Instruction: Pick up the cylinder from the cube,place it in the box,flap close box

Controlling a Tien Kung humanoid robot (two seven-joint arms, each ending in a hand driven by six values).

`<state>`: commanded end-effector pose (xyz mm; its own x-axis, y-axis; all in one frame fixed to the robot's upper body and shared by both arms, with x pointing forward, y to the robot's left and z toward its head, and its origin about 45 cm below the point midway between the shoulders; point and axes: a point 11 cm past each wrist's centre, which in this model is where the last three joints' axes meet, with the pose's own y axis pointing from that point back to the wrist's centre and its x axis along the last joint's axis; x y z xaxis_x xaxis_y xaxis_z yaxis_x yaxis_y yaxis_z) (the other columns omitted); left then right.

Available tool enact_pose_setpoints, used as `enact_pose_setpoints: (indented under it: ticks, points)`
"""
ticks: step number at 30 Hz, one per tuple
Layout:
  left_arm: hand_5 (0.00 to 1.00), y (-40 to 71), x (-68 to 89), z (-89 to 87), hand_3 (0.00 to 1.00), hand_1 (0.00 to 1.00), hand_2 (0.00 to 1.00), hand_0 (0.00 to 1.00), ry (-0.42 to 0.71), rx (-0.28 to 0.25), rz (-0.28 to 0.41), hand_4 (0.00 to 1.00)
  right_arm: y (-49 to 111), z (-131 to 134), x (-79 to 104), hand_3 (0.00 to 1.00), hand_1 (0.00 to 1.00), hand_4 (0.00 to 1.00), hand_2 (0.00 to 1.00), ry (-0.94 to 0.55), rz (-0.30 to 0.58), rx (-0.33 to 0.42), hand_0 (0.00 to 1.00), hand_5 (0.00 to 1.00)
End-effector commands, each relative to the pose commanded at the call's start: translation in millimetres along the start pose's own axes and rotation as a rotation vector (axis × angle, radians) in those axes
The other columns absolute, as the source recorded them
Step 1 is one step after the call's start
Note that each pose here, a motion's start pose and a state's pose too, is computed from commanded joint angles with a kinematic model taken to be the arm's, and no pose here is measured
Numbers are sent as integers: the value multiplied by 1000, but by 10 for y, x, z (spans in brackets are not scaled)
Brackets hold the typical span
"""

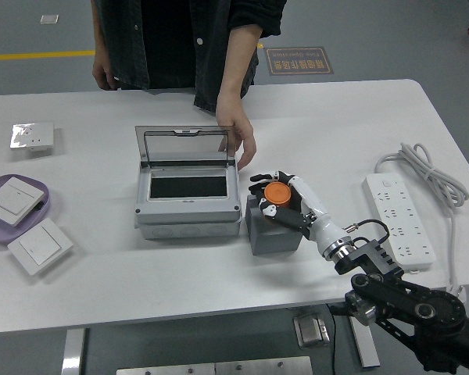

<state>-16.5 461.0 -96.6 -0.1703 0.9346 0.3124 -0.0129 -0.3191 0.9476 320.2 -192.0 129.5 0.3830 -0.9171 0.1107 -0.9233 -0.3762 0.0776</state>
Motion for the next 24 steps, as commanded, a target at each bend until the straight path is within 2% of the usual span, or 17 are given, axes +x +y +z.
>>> enact_pose_setpoints:
  ticks: [1, 6, 7, 12, 13, 18, 19, 24]
  points:
    - [183, 0, 0, 1, 639, 629, 605, 614, 0, 0, 0, 719, 1, 1, 0, 534, 573, 2, 512, -1, 2, -1, 649, 2]
    - [183, 0, -3, 1, 639, 629, 605, 614, 0, -1, -1, 719, 0, -4, 4, 534, 573, 2, 512, 3, 12, -1, 649, 2]
    - [182, 0, -4, 0, 639, 629, 605, 614, 0, -1, -1, 719, -1, -7, 4, 489, 550, 2, 493, 4, 13, -1, 562, 2]
    - [182, 0, -9, -2, 639, 629, 605, 614, 3, -1, -2, 719, -15, -34, 7, 489, 550, 2, 493, 5, 21, -2, 562, 2]
    - [182, 0, -10, -3, 640, 629, 606, 614, 3, 0, -2, 720, -23, -55, 8, 438, 468, 2, 474, 2, 24, 3, 471, 2]
    - [182, 0, 0, -16, 640, 629, 606, 614, 4, 3, -1, 720, -57, -169, 9, 438, 468, 2, 474, -12, 39, 32, 471, 2]
    - [182, 0, 3, -22, 641, 629, 606, 614, 4, 4, 0, 723, -61, -196, 5, 367, 444, 65, 465, -15, 42, 38, 501, 2]
    - [182, 2, 32, -42, 641, 629, 606, 614, 0, 9, 5, 723, -84, -329, -59, 367, 444, 65, 465, -30, 40, 58, 501, 2]
